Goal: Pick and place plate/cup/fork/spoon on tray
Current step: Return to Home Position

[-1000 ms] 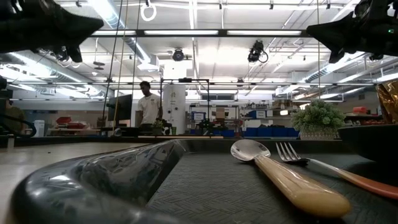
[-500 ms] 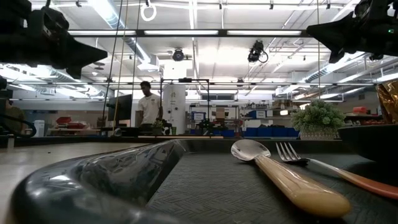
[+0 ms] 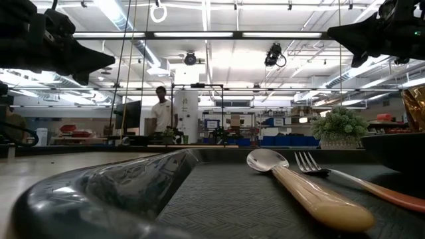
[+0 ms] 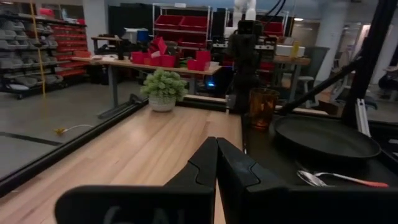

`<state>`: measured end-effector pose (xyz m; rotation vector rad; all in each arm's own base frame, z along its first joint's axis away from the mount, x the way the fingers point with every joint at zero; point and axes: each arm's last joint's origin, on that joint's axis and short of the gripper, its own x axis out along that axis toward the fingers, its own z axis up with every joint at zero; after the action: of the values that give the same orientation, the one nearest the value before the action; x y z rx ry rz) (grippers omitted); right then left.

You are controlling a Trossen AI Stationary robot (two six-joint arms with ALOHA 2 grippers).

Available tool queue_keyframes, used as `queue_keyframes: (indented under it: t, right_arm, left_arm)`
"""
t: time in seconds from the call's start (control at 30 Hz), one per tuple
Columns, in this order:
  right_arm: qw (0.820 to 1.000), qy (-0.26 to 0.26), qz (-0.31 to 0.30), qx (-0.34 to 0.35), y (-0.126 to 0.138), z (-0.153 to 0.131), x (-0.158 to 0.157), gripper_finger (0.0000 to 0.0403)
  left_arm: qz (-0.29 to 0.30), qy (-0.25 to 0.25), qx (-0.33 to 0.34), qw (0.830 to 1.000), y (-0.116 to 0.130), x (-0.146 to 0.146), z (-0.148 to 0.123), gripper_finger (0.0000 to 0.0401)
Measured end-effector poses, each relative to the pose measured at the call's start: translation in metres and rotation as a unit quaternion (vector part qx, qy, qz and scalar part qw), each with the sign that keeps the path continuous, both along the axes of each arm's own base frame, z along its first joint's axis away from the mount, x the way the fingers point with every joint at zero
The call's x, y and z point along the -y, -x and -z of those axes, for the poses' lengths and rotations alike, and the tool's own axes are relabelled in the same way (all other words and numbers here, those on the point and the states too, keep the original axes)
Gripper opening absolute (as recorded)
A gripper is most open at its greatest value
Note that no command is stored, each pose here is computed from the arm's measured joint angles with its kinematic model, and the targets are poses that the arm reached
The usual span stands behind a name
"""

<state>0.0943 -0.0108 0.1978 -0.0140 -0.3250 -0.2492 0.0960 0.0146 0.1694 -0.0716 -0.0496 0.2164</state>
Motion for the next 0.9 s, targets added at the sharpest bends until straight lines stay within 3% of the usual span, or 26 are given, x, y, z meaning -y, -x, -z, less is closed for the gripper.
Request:
queue_keyframes:
  t: [0.9]
  right_arm:
    - [1.000,0.000,0.000,0.000,0.0000,0.0000,0.0000,0.0016]
  left_arm:
    - [0.033,-0.004,0.006,0.999,-0.0015,0.0063,-0.0014,0.0009]
